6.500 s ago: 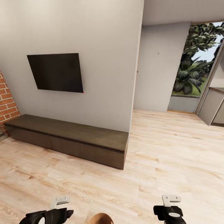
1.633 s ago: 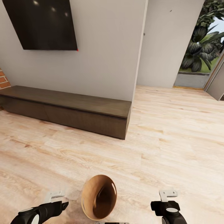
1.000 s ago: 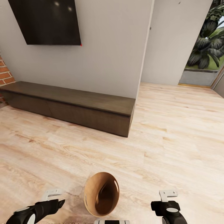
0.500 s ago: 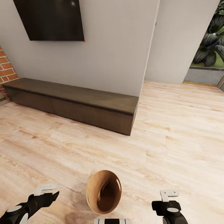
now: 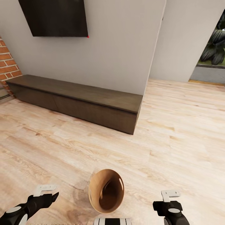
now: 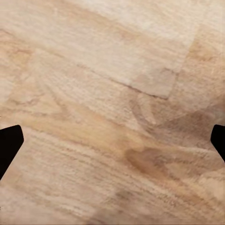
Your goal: Put the three can of soda from the living room inside the tash can in the kitchen.
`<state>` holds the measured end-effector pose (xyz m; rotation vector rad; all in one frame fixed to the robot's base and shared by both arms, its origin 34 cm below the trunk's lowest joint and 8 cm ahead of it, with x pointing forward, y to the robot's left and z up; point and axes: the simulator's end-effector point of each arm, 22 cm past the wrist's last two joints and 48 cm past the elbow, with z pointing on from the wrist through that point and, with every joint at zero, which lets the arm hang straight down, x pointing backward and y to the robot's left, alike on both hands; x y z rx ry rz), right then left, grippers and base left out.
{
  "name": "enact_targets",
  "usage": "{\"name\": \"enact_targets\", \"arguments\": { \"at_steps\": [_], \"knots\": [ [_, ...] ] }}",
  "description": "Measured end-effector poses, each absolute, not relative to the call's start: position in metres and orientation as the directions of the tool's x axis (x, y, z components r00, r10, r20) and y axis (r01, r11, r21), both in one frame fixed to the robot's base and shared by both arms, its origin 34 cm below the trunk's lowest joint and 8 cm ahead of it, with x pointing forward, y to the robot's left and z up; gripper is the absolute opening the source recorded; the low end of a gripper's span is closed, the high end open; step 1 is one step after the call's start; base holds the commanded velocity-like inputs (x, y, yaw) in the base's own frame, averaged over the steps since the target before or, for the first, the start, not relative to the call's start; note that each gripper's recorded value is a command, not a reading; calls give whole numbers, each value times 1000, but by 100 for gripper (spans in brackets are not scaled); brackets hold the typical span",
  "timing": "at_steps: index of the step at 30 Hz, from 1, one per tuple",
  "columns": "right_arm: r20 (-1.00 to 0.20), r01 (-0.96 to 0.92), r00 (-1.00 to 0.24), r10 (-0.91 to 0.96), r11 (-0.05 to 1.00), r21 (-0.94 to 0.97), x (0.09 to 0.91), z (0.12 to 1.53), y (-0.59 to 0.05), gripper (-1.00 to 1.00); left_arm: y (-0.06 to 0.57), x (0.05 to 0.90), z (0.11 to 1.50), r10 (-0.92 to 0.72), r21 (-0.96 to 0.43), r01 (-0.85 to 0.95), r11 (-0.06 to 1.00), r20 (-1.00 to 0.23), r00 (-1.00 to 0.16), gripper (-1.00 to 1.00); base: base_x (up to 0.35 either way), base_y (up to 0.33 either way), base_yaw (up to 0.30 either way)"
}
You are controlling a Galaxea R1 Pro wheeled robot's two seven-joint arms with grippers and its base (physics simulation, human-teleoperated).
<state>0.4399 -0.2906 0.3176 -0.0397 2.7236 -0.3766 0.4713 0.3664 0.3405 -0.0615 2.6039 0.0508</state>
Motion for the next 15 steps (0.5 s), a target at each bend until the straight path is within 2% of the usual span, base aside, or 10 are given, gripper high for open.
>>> {"name": "enact_targets", "arguments": {
  "at_steps": [15],
  "knots": [
    [-355, 19, -931, -79, 964, -265, 436, 310, -290, 100, 366, 467, 331, -36, 24, -55, 998, -491, -870, 100, 0, 0, 100]
  ]
}}
